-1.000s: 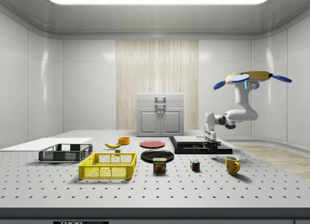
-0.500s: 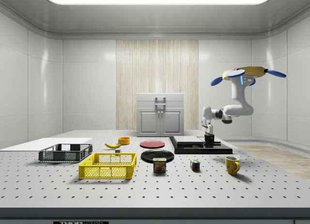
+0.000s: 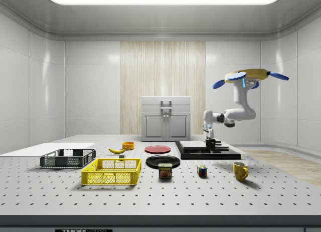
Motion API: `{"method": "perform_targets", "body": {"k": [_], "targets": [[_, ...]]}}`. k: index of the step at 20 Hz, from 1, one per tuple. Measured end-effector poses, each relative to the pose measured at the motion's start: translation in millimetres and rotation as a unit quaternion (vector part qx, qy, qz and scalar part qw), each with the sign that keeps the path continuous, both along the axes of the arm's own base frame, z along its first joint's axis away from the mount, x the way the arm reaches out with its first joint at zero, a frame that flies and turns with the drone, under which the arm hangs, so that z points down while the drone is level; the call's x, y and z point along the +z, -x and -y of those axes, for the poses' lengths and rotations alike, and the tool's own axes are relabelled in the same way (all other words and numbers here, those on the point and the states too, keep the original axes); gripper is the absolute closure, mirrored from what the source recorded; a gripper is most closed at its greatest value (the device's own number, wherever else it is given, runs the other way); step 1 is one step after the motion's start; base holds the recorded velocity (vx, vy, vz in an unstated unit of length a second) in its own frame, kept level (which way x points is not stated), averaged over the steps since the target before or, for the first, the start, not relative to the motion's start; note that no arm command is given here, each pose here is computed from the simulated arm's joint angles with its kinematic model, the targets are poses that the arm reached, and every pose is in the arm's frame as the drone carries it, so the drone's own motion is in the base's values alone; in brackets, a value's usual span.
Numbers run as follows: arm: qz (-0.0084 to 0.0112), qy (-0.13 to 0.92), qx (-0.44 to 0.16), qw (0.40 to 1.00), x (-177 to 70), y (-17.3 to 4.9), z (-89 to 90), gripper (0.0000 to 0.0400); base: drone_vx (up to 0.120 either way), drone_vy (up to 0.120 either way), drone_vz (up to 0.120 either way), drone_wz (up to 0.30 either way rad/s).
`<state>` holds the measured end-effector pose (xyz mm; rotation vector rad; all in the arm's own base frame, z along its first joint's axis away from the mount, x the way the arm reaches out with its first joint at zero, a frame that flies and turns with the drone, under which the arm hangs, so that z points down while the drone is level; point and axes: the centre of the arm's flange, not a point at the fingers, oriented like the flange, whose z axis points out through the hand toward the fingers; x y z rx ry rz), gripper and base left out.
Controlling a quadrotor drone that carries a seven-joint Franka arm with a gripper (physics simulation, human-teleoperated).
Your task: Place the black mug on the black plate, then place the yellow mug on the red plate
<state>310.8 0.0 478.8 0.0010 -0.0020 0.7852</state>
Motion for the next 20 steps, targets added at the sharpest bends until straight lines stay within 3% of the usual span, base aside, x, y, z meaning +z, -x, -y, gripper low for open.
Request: {"method": "perform_targets", "body": {"k": [20], "targets": [[0.0, 0.0, 0.0, 1.0, -0.1, 0.0, 0.0, 0.029, 0.12, 0.0, 0.0, 0.0]]}}
